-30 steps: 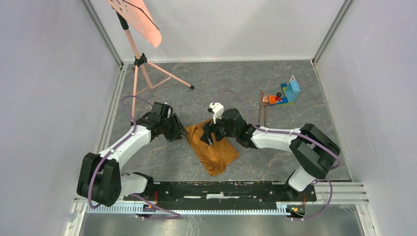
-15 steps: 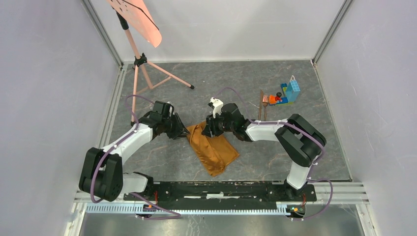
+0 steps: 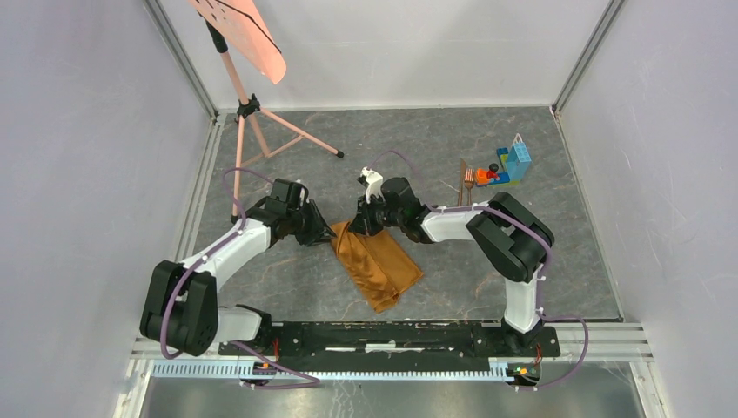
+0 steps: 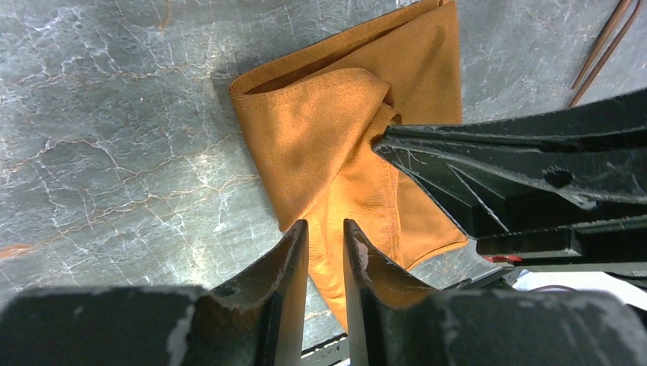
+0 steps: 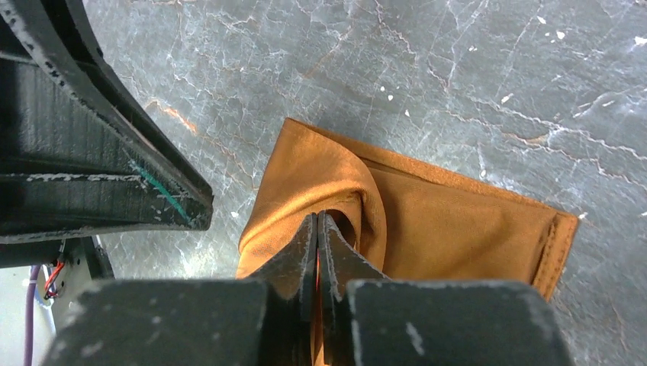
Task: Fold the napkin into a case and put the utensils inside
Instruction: Smooth out the 2/3-rectangle-folded napkin at the center of the board.
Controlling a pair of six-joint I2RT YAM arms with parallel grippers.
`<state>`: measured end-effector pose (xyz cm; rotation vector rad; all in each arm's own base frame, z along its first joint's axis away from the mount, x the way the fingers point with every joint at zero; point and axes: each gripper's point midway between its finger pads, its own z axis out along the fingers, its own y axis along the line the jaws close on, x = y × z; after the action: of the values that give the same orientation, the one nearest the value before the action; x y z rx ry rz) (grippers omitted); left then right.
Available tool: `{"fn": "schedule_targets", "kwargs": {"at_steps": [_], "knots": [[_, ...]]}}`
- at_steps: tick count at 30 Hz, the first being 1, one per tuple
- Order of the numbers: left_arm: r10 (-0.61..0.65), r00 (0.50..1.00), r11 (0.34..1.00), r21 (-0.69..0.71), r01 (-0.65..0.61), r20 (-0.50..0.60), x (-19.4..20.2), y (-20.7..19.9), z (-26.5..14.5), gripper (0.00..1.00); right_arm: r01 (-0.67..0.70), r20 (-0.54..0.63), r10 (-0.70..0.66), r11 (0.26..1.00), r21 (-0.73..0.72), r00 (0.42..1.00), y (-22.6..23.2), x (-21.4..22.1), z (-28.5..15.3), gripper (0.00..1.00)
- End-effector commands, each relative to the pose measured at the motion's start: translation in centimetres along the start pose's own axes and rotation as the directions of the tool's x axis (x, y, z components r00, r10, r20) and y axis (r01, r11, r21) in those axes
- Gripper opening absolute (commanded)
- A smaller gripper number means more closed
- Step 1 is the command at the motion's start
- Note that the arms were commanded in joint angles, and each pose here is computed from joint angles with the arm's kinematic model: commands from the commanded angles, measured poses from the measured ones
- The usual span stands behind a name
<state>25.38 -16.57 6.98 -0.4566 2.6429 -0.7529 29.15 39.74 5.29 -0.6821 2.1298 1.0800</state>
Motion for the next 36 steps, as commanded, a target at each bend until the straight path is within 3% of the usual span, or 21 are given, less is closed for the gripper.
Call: {"fn": "schedule_targets", "kwargs": {"at_steps": [1, 11, 18, 25, 36], "knots": [[0.022, 0.998, 0.999, 0.032, -0.024, 0.064, -1.1, -0.8, -1.1, 0.29, 0.021, 0.086, -0.015, 0.997, -0.073, 0.996, 1.5, -3.1, 0.9, 0.01], [-0.007, 0.996, 0.998, 0.055, 0.002, 0.093, -1.4, -1.1, -1.2, 0.26, 0.031, 0.11, -0.023, 0.997, -0.072, 0.994, 1.2, -3.4, 1.8, 0.05], [-0.008, 0.998, 0.992, 0.123, 0.001, 0.055, -1.9, -2.9, -0.1, 0.22, 0.06, 0.06, -0.061, 0.998, 0.024, 0.996, 0.2, -3.4, 0.2, 0.42], [-0.024, 1.0, 0.987, 0.162, 0.021, 0.018, -2.1, -3.7, 1.4, 0.15, 0.119, -0.004, -0.119, 0.99, 0.08, 0.993, -0.3, -2.6, -2.6, 0.63], [-0.005, 0.995, 0.998, 0.055, 0.0, 0.098, -2.0, -1.2, 0.0, 0.35, 0.123, 0.046, -0.122, 0.992, -0.012, 0.991, -0.3, -3.4, -0.3, 0.66]]}}
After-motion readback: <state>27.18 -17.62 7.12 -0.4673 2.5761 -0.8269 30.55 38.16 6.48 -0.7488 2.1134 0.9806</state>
